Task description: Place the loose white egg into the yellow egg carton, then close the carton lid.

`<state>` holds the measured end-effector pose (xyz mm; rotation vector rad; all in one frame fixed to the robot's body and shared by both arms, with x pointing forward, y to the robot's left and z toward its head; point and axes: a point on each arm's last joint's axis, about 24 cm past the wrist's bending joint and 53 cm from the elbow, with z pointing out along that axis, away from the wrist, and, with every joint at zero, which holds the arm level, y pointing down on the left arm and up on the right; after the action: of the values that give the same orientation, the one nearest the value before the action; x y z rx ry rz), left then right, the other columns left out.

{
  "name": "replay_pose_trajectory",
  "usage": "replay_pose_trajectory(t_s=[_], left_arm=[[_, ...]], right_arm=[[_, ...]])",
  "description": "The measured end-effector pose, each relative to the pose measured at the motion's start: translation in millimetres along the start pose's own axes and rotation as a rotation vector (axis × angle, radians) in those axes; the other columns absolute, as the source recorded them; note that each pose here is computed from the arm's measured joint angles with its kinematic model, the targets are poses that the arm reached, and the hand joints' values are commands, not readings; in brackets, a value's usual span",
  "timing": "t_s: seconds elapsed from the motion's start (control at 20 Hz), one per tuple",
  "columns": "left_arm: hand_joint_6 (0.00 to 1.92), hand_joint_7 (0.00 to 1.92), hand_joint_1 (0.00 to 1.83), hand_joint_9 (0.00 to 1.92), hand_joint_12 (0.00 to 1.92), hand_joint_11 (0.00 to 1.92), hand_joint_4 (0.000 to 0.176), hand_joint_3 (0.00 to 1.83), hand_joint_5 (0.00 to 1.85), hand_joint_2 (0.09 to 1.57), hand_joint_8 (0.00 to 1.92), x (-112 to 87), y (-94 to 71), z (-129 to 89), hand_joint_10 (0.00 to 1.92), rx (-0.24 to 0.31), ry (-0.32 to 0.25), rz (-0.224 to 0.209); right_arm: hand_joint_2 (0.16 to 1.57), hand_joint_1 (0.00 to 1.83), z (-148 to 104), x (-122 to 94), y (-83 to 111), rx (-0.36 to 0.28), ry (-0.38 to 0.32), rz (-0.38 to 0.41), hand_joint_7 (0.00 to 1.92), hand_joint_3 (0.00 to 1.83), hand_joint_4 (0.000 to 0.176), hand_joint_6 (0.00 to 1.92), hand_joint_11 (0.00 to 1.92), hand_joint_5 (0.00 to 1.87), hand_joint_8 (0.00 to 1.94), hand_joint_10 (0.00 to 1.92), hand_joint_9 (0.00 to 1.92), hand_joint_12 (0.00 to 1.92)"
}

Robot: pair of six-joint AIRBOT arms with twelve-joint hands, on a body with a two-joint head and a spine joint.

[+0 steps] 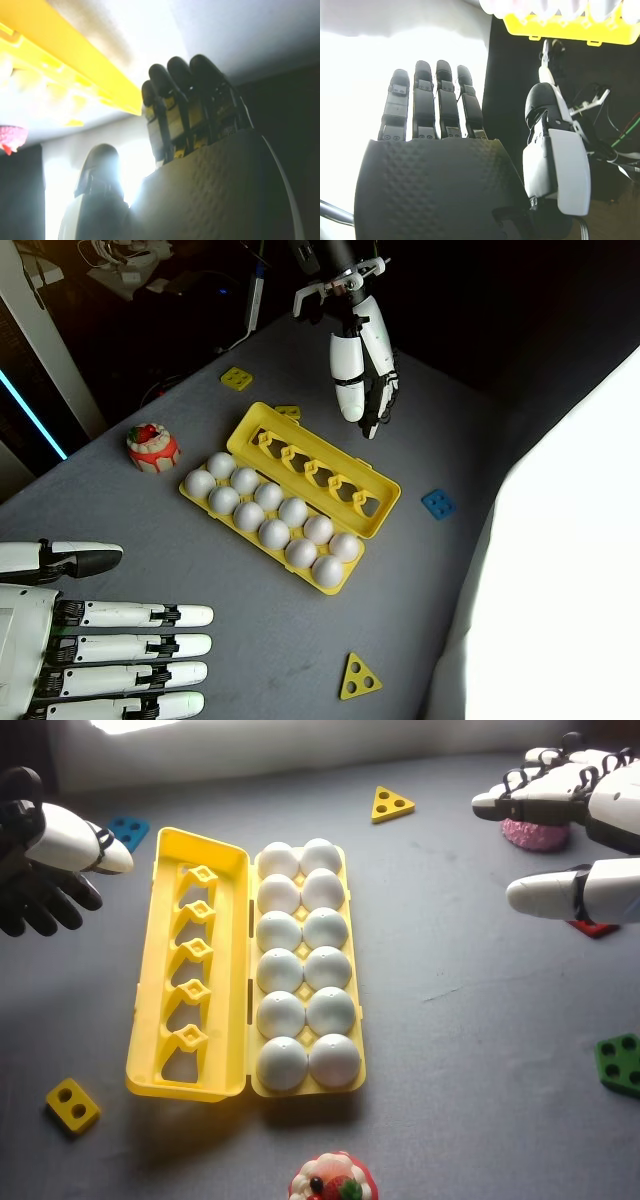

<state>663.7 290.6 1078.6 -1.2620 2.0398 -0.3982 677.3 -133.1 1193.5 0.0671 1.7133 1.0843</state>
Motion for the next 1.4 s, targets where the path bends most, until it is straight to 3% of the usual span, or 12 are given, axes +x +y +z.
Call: replay_pose_trajectory(t_s=[0.05,0.1,0.3,0.75,0.8,0.95,1.05,1.15,1.2,1.4], left_arm=[[0.01,0.41,0.01,0.21,1.56,0.0,0.0,0.0,0.52,1.36,0.57,1.6,1.2,1.3,1.0,-0.002,0.002,-0.006],[0.02,0.45,0.04,0.25,1.57,0.0,0.0,0.0,0.55,1.35,0.55,5.8,2.5,3.6,0.98,-0.004,0.01,-0.011],[0.02,0.47,0.02,0.27,1.56,0.01,0.0,0.0,0.55,1.35,0.53,19.6,6.1,11.3,0.93,-0.004,0.036,-0.028],[0.02,0.48,0.01,0.28,1.56,0.0,0.0,0.0,0.54,1.35,0.49,33.9,16.6,22.0,0.91,-0.014,0.063,-0.051],[0.02,0.48,0.0,0.28,1.55,0.0,0.0,0.0,0.54,1.35,0.48,34.1,16.5,23.0,0.9,-0.013,0.063,-0.052],[0.02,0.48,0.01,0.28,1.56,0.0,0.0,0.0,0.55,1.35,0.47,36.4,20.5,24.3,0.9,-0.02,0.069,-0.071],[0.02,0.49,0.03,0.29,1.56,0.01,0.0,0.0,0.55,1.35,0.48,36.7,19.0,24.3,0.91,-0.014,0.07,-0.071],[0.01,0.45,0.0,0.25,1.54,0.0,0.0,0.0,0.52,1.35,0.48,39.8,17.6,24.8,0.93,-0.011,0.074,-0.073],[0.01,0.46,0.01,0.26,1.56,0.0,0.0,0.0,0.53,1.36,0.49,41.4,17.2,24.6,0.94,-0.01,0.08,-0.086],[0.02,0.46,0.01,0.26,1.56,0.0,0.0,0.0,0.54,1.35,0.48,42.7,16.5,24.2,0.91,-0.007,0.082,-0.093]], right_arm=[[1.21,0.2,0.5,0.5,0.9,-0.003,0.0,0.001,0.25,0.0,0.0,0.0,0.0,0.25,0.01,0.01,0.17,0.37],[1.22,0.19,0.8,0.9,1.3,-0.005,0.0,0.001,0.25,0.0,0.0,0.01,0.0,0.26,0.0,0.01,0.16,0.12],[1.23,0.21,1.4,1.2,2.3,-0.008,-0.002,0.005,0.25,0.0,0.0,0.01,0.0,0.25,0.0,0.0,0.16,0.0],[1.23,0.21,1.5,2.1,3.1,-0.013,-0.002,0.005,0.23,0.0,0.0,0.0,0.04,0.23,0.0,0.0,0.15,0.02],[1.23,0.2,1.1,2.7,2.6,-0.013,-0.001,0.006,0.23,0.0,0.0,0.0,0.01,0.23,0.0,0.0,0.16,0.22],[1.23,0.2,1.1,2.3,3.1,-0.015,-0.003,0.006,0.23,0.0,0.0,0.01,0.0,0.24,0.0,0.0,0.16,0.31],[1.23,0.22,1.1,2.5,3.2,-0.015,-0.002,0.005,0.22,0.0,0.0,0.0,0.0,0.23,0.0,0.0,0.15,0.2],[1.22,0.22,1.1,2.3,3.1,-0.015,-0.003,0.006,0.24,0.0,0.0,0.01,0.0,0.26,0.01,0.01,0.17,0.23],[1.23,0.21,1.1,2.2,3.5,-0.017,-0.003,0.005,0.22,0.0,0.0,0.0,0.0,0.24,0.0,0.01,0.15,0.13],[1.22,0.23,1.1,1.7,4.1,-0.019,-0.005,0.005,0.22,0.0,0.0,0.0,0.0,0.24,0.01,0.0,0.14,0.11]])
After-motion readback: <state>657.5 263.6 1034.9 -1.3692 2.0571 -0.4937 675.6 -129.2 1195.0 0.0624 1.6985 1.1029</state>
